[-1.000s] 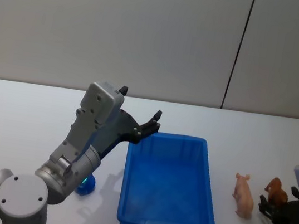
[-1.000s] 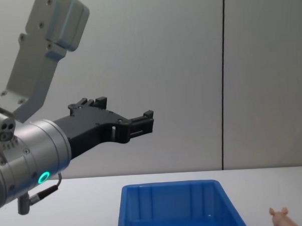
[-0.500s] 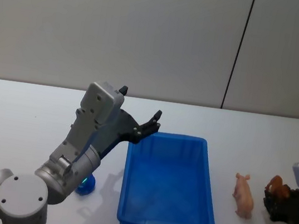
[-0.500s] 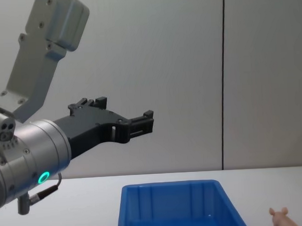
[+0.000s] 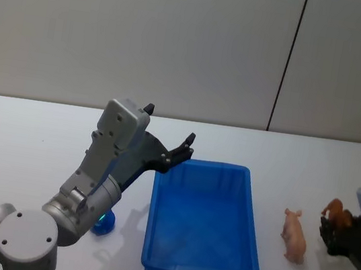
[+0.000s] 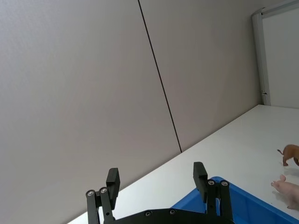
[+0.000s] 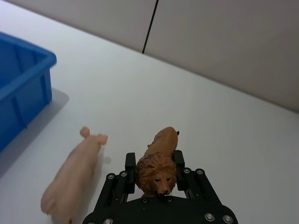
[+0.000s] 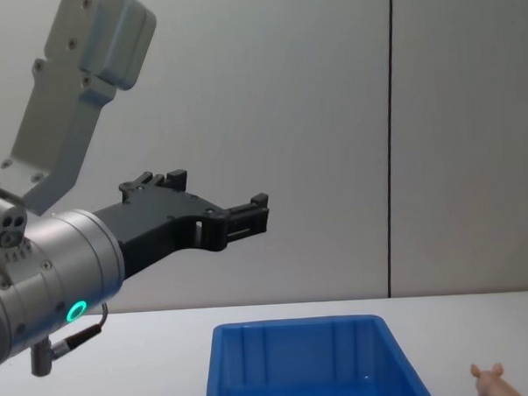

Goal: Pick up the two dolls from the table and place them into the box.

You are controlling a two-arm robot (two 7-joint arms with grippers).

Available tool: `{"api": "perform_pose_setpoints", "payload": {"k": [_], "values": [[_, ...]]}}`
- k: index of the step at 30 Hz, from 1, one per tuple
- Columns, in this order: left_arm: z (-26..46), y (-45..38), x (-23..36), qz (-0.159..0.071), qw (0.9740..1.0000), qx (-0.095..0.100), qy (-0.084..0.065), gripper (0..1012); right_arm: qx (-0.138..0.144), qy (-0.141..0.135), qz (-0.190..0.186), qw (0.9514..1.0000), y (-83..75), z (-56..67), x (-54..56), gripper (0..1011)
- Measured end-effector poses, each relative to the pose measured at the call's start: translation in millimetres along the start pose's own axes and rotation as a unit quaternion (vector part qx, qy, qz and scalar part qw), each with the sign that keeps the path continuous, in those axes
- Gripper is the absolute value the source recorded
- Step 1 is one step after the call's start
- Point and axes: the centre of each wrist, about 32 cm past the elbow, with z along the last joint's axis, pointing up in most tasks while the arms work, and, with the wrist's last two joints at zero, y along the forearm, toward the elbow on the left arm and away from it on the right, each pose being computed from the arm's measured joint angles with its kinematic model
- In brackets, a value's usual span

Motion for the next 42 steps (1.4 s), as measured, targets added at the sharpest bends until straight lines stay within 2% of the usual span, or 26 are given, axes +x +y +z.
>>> {"api": "perform_pose_setpoints", "payload": {"k": [10,17,21,25,27,28,31,33,34,35,38,42], "values": [[0.0,0.0,0.0,0.0,1.0,0.0,0.0,1003,0.065,-0.011,0.008,0.9978,-1.8,20.7,1.0,454],[0.0,0.0,0.0,0.0,1.0,0.0,0.0,1003,0.114,-0.012,0.034,0.9928,-1.7,38.0,-1.6,454],[0.0,0.0,0.0,0.0,1.0,0.0,0.0,1003,0.143,-0.009,0.058,0.988,-0.8,49.0,-4.5,454],[0.0,0.0,0.0,0.0,1.0,0.0,0.0,1003,0.159,-0.006,0.076,0.9844,0.2,55.2,-6.6,454],[0.0,0.0,0.0,0.0,1.0,0.0,0.0,1003,0.174,-0.002,0.096,0.9801,1.8,61.8,-9.2,454],[0.0,0.0,0.0,0.0,1.0,0.0,0.0,1003,0.174,-0.002,0.096,0.9801,1.8,61.8,-9.2,454],[0.0,0.0,0.0,0.0,1.0,0.0,0.0,1003,0.188,0.003,0.122,0.9746,4.3,69.1,-12.5,454],[0.0,0.0,0.0,0.0,1.0,0.0,0.0,1003,0.192,0.005,0.133,0.9723,5.3,71.8,-13.8,454],[0.0,0.0,0.0,0.0,1.0,0.0,0.0,1003,0.197,0.008,0.146,0.9695,6.6,74.9,-15.4,454],[0.0,0.0,0.0,0.0,1.0,0.0,0.0,1003,0.197,0.008,0.146,0.9695,6.6,74.9,-15.4,454],[0.0,0.0,0.0,0.0,1.0,0.0,0.0,1003,0.203,0.014,0.175,0.9632,10.5,80.6,-19.7,454],[0.0,0.0,0.0,0.0,1.0,0.0,0.0,1003,0.199,0.021,0.206,0.9578,14.6,85.1,-23.4,454]]}}
